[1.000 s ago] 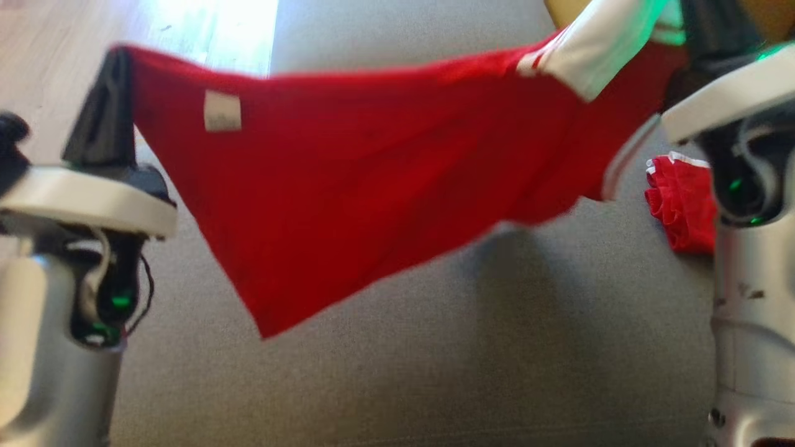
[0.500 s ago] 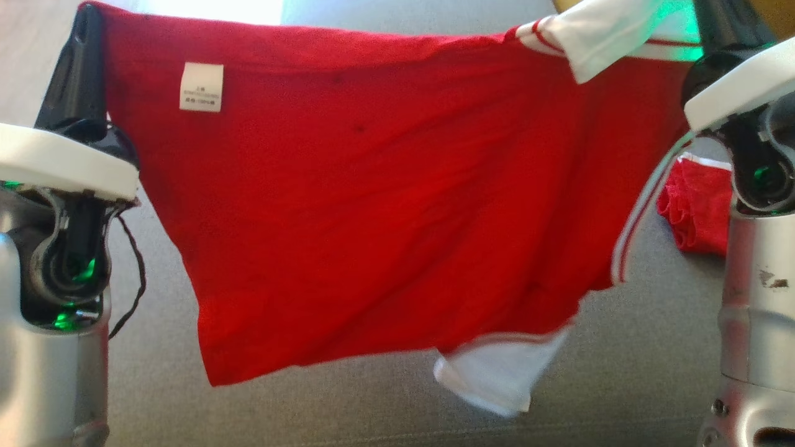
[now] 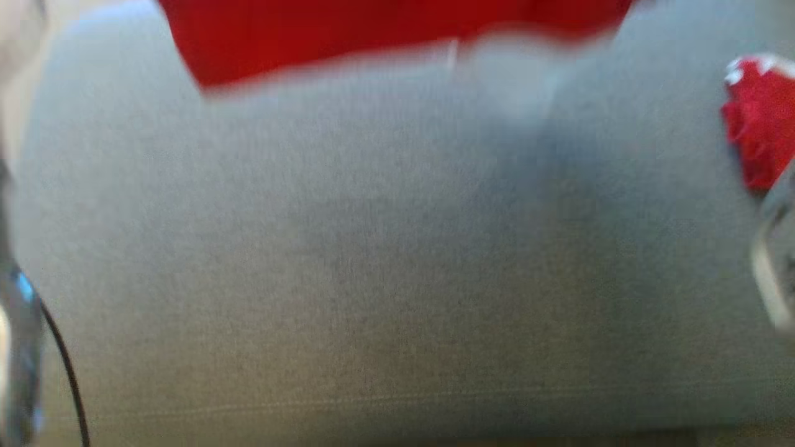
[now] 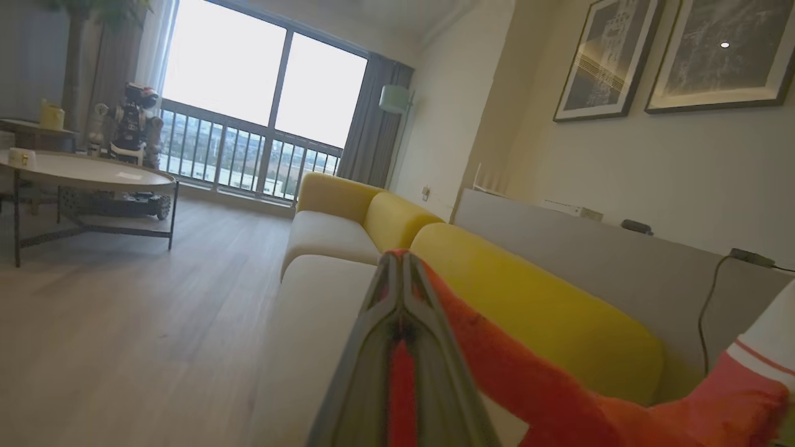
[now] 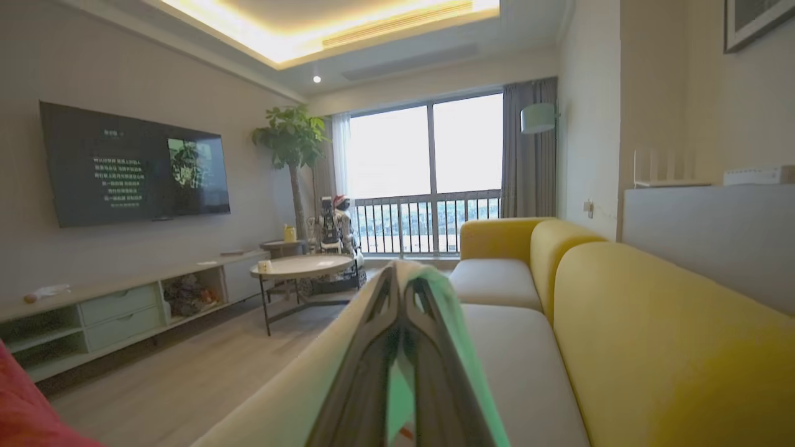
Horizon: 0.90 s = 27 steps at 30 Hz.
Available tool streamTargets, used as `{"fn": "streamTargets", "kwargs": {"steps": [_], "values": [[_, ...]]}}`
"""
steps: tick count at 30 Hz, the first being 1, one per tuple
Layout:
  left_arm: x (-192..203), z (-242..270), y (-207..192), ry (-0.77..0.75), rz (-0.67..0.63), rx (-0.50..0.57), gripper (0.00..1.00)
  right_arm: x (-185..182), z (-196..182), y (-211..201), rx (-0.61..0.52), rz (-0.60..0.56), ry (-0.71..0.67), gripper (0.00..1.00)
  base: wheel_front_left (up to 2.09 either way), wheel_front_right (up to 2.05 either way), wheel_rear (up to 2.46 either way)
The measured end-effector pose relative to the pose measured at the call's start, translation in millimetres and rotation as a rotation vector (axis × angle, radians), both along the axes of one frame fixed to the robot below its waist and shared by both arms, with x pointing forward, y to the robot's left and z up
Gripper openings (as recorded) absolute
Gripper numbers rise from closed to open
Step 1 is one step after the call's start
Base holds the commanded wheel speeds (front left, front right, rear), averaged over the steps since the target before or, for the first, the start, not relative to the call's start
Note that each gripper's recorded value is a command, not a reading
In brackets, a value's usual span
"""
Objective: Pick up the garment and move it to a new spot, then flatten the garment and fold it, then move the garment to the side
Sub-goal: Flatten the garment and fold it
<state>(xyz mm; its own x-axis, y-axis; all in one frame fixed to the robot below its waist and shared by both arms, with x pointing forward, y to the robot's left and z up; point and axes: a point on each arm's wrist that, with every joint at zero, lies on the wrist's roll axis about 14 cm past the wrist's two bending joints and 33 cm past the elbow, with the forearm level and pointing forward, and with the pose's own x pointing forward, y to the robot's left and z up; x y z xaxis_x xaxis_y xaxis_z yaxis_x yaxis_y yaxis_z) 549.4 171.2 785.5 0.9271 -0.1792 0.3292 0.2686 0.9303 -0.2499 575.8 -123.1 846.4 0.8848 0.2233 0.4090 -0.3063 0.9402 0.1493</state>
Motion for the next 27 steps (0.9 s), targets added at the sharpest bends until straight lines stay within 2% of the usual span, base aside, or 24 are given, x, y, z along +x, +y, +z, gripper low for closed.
{"fn": "streamTargets", "kwargs": {"steps": [3, 6, 8, 11, 12, 13, 16, 19, 22, 27], "values": [[42.7, 30.4, 8.3, -0.139, 0.088, 0.044, 0.0, 29.5, 39.4, -6.8, 0.059, -0.04, -0.17, 0.0, 0.0, 0.0, 0.0], [80.0, 29.5, 15.8, -0.219, 0.154, 0.061, 0.0, 64.4, 33.0, -11.3, 0.116, -0.063, -0.244, 0.0, 0.0, 0.0, 0.0], [105.7, 3.2, 20.1, -0.205, 0.179, 0.088, 0.0, 94.9, -2.4, -6.9, 0.13, -0.063, -0.206, 0.0, 0.0, 0.0, 0.0], [135.6, -56.7, 26.8, -0.129, 0.198, 0.08, 0.0, 135.6, -82.9, 6.6, 0.138, -0.039, -0.052, 0.0, 0.0, 0.0, 0.0], [135.6, -56.7, 26.8, -0.129, 0.198, 0.08, 0.0, 135.6, -82.9, 6.6, 0.138, -0.039, -0.052, 0.0, 0.0, 0.0, 0.0], [142.1, -75.6, 25.6, -0.107, 0.193, 0.089, 0.0, 144.5, -110.2, 11.3, 0.132, -0.032, 0.0, 0.0, 0.0, 0.0, 0.0], [150.5, -117.7, 10.8, -0.071, 0.144, 0.205, 0.0, 157.1, -177.7, 19.4, 0.142, -0.017, 0.127, 0.0, 0.0, 0.0, 0.0], [145.1, -150.9, -2.4, -0.018, 0.093, 0.298, 0.0, 151.4, -223.4, 27.5, 0.142, 0.003, 0.225, 0.0, 0.0, 0.0, 0.0], [130.8, -180.4, -6.8, 0.033, 0.063, 0.375, 0.0, 138.7, -252.9, 35.5, 0.136, 0.026, 0.295, 0.0, 0.0, 0.0, 0.0], [92.3, -243.3, -9.6, 0.164, 0.004, 0.46, 0.0, 107.6, -304.4, 39.7, 0.127, 0.039, 0.431, 0.0, 0.0, 0.0, 0.0]]}}
